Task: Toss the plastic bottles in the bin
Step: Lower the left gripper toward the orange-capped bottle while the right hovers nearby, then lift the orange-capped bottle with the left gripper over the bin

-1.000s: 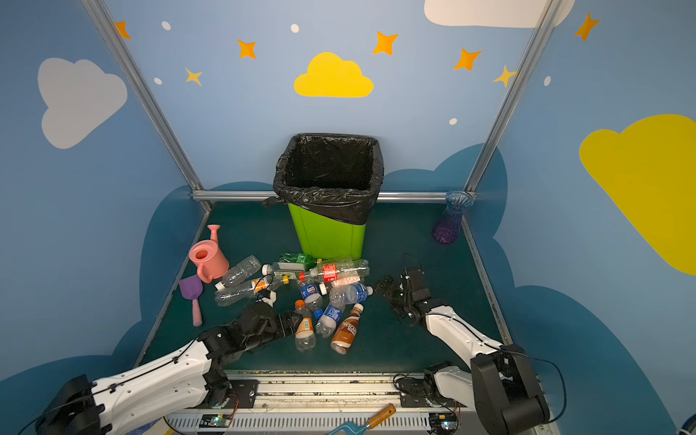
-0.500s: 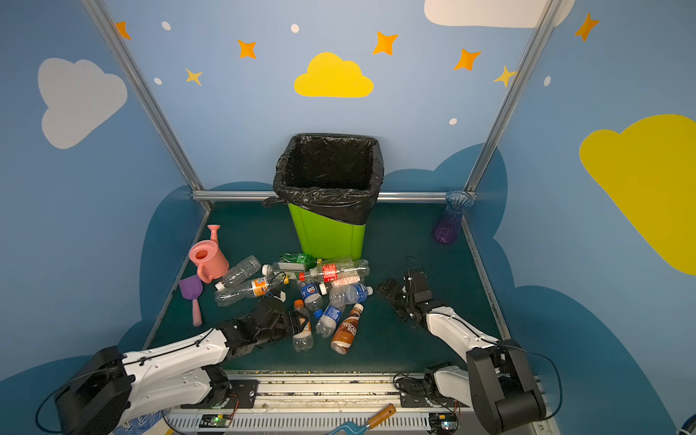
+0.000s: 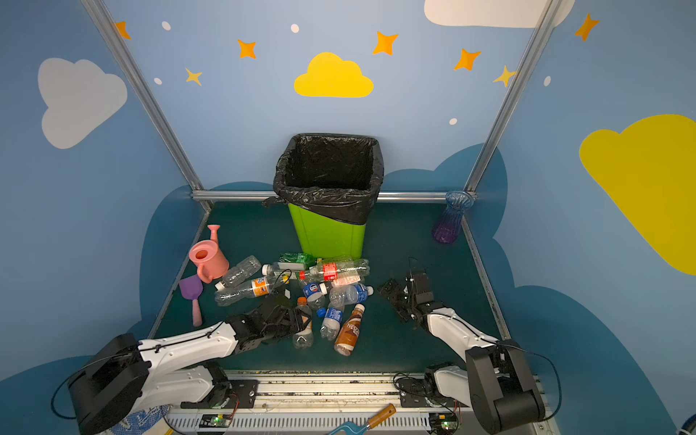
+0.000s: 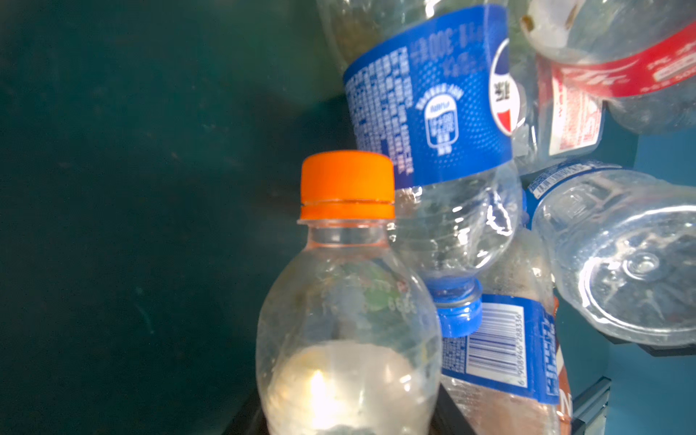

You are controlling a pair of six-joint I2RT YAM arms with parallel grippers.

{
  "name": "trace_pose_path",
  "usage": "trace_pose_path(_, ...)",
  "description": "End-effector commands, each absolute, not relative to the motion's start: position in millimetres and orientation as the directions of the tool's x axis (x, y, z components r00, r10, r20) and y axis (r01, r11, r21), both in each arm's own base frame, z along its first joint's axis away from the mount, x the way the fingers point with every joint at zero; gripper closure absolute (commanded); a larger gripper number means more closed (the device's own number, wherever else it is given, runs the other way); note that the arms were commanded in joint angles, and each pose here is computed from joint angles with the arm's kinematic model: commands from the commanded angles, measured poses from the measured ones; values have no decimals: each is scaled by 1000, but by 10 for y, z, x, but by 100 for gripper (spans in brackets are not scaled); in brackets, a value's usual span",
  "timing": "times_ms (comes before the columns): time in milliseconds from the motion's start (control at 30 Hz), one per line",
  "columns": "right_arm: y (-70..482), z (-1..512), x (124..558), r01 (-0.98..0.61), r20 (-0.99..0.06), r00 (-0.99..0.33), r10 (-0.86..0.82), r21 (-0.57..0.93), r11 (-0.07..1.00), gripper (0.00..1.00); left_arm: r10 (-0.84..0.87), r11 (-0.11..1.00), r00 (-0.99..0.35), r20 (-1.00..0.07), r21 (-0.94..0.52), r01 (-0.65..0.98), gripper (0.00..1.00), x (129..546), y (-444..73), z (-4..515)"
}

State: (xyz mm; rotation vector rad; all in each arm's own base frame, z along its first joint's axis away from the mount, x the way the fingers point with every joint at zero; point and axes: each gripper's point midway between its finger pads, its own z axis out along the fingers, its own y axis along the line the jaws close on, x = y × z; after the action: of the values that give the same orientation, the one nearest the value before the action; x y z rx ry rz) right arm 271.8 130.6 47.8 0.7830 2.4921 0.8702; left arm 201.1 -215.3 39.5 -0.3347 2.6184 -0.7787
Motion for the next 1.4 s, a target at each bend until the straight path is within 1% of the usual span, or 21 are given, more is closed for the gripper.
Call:
trace_pose_path(0, 1278, 479, 2703, 368, -180, -769, 614, 661, 654, 2, -306, 819, -898, -317, -569, -79, 62, 1991, -2148, 523)
trace_pose_path(100, 1259, 506, 2725, 364, -189, -763, 619, 666, 651, 2, -330, 819, -861, -387, -570, -58, 62, 2034, -2037, 776)
trace_pose_path(200, 1244, 583, 2792, 347, -207, -760, 617, 673, 653, 2, -383, 817, -760, -524, -577, -14, 61, 2158, -1837, 1335)
trace_pose_path(267, 1226, 671, 2849, 331, -221, -761, 610, 676, 658, 2, -411, 822, -632, -657, -567, 55, 61, 2240, -1635, 1924)
trace_pose_path(333, 1198, 778, 2912, 313, -240, -756, 609, 684, 659, 2, -423, 834, -484, -766, -538, 123, 61, 2256, -1404, 2572)
trace_pose_path(433, 1116, 948, 2994, 295, -268, -736, 622, 701, 650, 2, -401, 865, -224, -888, -448, 228, 59, 2147, -1053, 3626)
trace_pose_path(500, 1055, 1053, 3027, 285, -287, -720, 632, 708, 646, 2, -392, 878, -55, -918, -391, 277, 58, 2034, -869, 4250)
trace_pose_path(567, 991, 1160, 3044, 273, -307, -702, 642, 716, 642, 2, -379, 887, 102, -920, -330, 321, 57, 1937, -777, 4796)
trace_pose_path(667, 912, 1271, 3034, 261, -330, -679, 655, 726, 636, 2, -350, 899, 249, -903, -250, 358, 56, 1970, -883, 5317)
trace_pose_path(767, 852, 1330, 2993, 256, -344, -664, 664, 729, 634, 2, -300, 917, 282, -911, -195, 347, 56, 2279, -1196, 5554)
trace_pose_path(833, 819, 1360, 2961, 252, -351, -654, 670, 734, 631, 2, -256, 917, 246, -935, -154, 368, 56, 2687, -1560, 5564)
trace_pose_path(867, 814, 1371, 2949, 246, -355, -652, 670, 737, 629, 2, -258, 908, 201, -945, -166, 385, 55, 2957, -1731, 5527)
trace_pose_path(967, 835, 1414, 2902, 218, -357, -662, 659, 750, 625, 2, -335, 823, -15, -942, -300, 483, 52, 3893, -2213, 5324)
trace_pose_path(1000, 830, 1447, 2886, 211, -357, -665, 655, 752, 625, 2, -332, 814, -72, -940, -324, 482, 50, 4131, -2347, 5285)
trace_pose_path(1033, 823, 1493, 2870, 200, -364, -668, 649, 753, 627, 2, -300, 811, -118, -947, -318, 491, 46, 4317, -2516, 5224)
trace_pose_path(1067, 811, 1535, 2854, 191, -372, -668, 644, 751, 632, 2, -275, 800, -134, -952, -304, 517, 37, 4369, -2636, 5251)
trace_pose_path(1100, 794, 1575, 2827, 182, -383, -668, 637, 747, 639, 2, -262, 799, -140, -955, -296, 524, 24, 4399, -2714, 5292)
trace_pose_path(1167, 743, 1609, 2781, 177, -405, -658, 635, 737, 653, 2, -268, 803, -104, -958, -282, 526, 4, 4343, -2732, 5476)
trace_pose_path(1200, 721, 1611, 2759, 179, -410, -651, 639, 735, 654, 2, -270, 803, -71, -960, -265, 534, 0, 4278, -2719, 5576)
trace_pose_path(1267, 701, 1568, 2715, 194, -402, -648, 647, 735, 650, 2, -283, 806, -2, -959, -239, 541, 0, 4113, -2659, 5739)
trace_pose_path(1367, 740, 1463, 2654, 202, -373, -671, 641, 740, 642, 2, -290, 816, 68, -954, -210, 538, 0, 3871, -2565, 5783)
